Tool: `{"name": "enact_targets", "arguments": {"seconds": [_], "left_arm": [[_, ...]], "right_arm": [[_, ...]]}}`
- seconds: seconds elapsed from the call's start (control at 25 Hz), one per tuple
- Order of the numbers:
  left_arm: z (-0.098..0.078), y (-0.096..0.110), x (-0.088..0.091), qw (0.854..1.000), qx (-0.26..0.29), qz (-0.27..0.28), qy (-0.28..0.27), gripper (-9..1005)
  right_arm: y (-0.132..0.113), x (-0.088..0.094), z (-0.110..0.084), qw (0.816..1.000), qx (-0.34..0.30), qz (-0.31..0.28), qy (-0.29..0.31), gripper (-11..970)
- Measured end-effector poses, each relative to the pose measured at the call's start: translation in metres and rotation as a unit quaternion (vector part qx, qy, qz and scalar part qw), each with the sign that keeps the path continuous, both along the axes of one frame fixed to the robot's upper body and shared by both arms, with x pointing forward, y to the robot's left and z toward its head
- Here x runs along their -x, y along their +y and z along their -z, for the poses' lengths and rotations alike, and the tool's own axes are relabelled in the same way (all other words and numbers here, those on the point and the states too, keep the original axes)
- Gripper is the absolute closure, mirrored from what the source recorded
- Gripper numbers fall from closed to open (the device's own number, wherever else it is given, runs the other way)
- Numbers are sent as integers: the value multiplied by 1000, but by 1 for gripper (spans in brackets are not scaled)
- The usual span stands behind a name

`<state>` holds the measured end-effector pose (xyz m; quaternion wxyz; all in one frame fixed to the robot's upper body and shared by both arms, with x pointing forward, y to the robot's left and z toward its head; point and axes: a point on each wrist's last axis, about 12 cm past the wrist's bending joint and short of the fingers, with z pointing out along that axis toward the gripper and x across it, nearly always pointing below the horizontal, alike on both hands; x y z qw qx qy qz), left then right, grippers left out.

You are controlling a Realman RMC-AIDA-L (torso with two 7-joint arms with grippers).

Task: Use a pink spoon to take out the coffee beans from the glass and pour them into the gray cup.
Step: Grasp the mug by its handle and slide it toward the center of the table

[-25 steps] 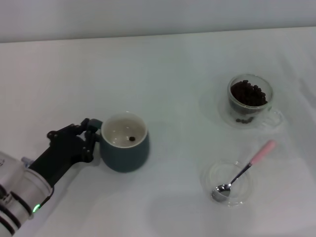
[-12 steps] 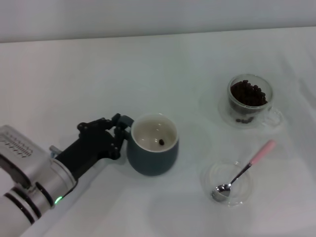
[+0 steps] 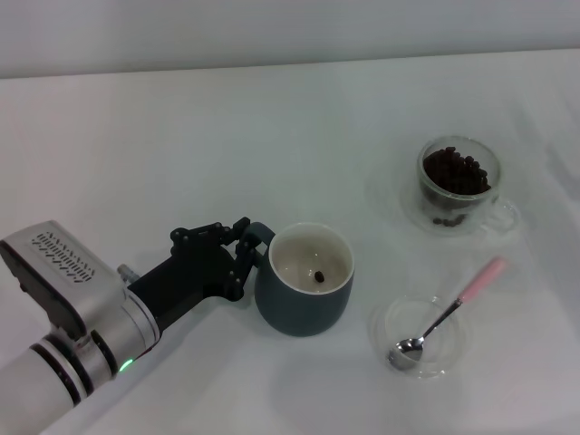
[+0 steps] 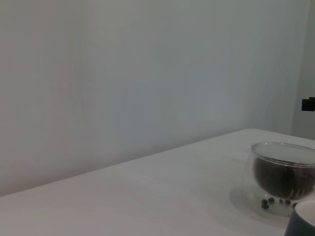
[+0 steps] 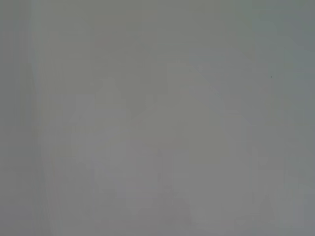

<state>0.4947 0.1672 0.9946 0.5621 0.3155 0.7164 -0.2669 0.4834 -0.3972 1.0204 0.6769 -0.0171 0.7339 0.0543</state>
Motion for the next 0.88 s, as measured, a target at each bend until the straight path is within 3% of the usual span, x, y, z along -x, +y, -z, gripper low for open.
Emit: {"name": "enact_targets", "arguments": {"seconds": [0.68, 0.88], "left_arm": [[4, 4, 4, 1000, -7, 0, 7, 856], [4, 4, 4, 1000, -7, 0, 8, 768]], "right_arm": [[2, 1, 1, 1000, -6, -1, 1, 177], [2, 1, 1, 1000, -6, -2, 1, 179]]}}
